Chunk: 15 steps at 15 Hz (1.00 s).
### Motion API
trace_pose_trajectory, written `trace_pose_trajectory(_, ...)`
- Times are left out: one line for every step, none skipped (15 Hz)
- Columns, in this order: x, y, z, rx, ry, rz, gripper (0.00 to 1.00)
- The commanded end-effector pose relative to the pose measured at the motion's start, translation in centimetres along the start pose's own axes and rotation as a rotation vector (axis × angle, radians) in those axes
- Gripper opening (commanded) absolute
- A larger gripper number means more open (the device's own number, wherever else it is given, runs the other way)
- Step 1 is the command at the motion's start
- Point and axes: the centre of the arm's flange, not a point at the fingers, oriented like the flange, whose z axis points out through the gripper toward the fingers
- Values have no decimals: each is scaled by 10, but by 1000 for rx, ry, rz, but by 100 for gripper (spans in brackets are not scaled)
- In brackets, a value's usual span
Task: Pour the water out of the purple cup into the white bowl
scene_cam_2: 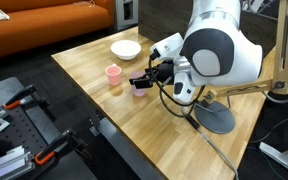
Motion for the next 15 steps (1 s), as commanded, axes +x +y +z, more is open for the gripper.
trace_pose_trajectory(9, -11, -5, 8, -53, 22, 100)
trace_pose_trajectory(10, -12, -5, 8, -58, 24, 100)
trace_pose_trajectory(11, -14, -5, 9, -65, 25, 100)
trace_pose_trajectory(12, -14, -4, 11, -69, 28, 100)
trace_pose_trajectory(13, -15, -4, 13, -73, 29, 100)
trace_pose_trajectory(13, -15, -4, 14, -76, 28, 100)
trace_pose_trajectory(13, -15, -4, 15, -80, 24, 100)
trace_pose_trajectory(12, -15, -5, 18, -80, 20, 100)
trace_pose_trajectory(12, -15, -6, 20, -79, 16, 100)
trace_pose_trajectory(10, -13, -8, 21, -81, 6, 100)
trace_pose_trajectory(7, -11, -10, 27, -82, -10, 100)
trace_pose_trajectory(5, -10, -12, 32, -80, -17, 100)
trace_pose_trajectory(3, -7, -16, 38, -77, -28, 100)
trace_pose_trajectory(0, -4, -19, 43, -74, -38, 100)
trace_pose_trajectory(-3, -1, -23, 47, -76, -50, 100)
